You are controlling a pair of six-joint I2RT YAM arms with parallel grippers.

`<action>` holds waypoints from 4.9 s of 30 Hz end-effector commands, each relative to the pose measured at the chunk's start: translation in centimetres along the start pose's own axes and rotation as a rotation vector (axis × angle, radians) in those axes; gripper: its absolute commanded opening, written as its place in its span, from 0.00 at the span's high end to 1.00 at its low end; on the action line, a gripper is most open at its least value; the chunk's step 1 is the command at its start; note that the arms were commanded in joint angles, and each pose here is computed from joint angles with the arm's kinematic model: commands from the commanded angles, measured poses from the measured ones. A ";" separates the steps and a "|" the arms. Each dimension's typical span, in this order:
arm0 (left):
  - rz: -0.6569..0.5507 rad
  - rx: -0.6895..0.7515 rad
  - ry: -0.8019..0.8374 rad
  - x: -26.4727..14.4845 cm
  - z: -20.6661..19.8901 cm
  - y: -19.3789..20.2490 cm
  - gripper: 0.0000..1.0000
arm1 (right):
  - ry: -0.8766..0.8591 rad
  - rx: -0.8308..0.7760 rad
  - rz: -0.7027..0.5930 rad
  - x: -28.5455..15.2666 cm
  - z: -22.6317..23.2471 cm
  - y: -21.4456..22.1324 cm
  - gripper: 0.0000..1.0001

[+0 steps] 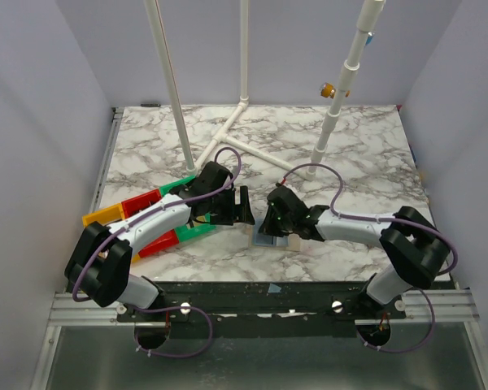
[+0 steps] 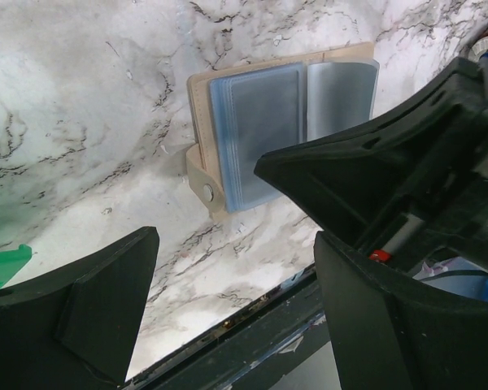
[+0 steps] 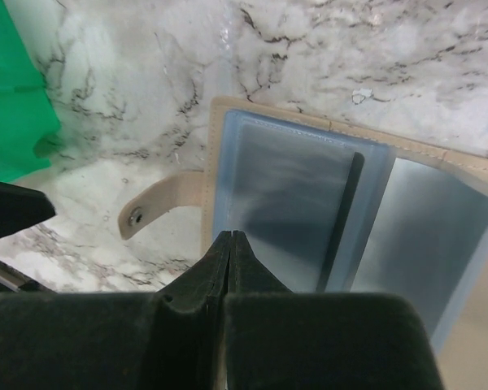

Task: Take the credit cards out of the card holder
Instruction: Remove the credit card from the card holder.

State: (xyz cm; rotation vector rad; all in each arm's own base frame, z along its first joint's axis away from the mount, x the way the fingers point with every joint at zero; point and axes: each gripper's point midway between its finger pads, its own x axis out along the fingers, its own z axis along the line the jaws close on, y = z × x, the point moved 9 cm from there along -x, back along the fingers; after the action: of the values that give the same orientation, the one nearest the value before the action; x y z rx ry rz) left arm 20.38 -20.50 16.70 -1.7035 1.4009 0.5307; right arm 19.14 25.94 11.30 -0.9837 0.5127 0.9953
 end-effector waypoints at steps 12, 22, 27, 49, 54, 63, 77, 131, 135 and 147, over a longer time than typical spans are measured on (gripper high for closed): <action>-0.024 0.018 -0.001 -0.4 -0.2 -0.6 0.21 | 0.139 -0.024 0.039 1.2 -1.5 1.4 0.99; -0.019 0.021 0.005 -0.3 -0.3 -0.8 0.21 | 0.319 -0.034 0.024 0.4 -4.6 2.3 0.99; -0.007 0.032 0.045 -0.3 -0.8 -0.9 0.26 | 0.331 -0.010 -0.001 -0.2 -5.1 2.5 0.99; 0.120 0.012 0.118 5.8 -4.1 -1.7 0.97 | 0.243 0.077 -0.047 -1.8 -5.5 2.9 0.99; 0.151 0.010 0.088 7.5 -3.9 -1.4 1.00 | 0.221 0.083 -0.066 -2.2 -5.3 2.6 0.99; 0.188 -0.002 0.038 9.5 -3.2 -0.6 1.00 | 0.211 0.091 -0.078 -2.5 -5.3 2.4 0.99; 0.208 0.003 -0.028 10.6 -2.3 0.3 1.00 | 0.173 0.079 -0.128 -4.2 -4.0 1.0 0.99; 0.220 0.079 0.042 10.2 -5.9 -0.4 1.00 | 0.203 0.088 -0.224 -7.0 -4.1 -1.0 0.96; 0.239 0.088 0.059 10.7 -6.8 0.0 1.00 | 0.199 0.088 -0.270 -8.5 -3.5 -2.0 0.77; 0.316 0.057 0.079 14.5 -8.2 1.1 1.00 | 0.228 0.123 -0.372 -11.4 -4.1 -2.9 0.64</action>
State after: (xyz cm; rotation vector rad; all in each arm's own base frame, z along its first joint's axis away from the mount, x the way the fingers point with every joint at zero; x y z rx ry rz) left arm 22.02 -34.02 10.23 -1.4723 1.6918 0.5971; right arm 16.38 17.80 18.30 -1.0282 0.5354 0.5991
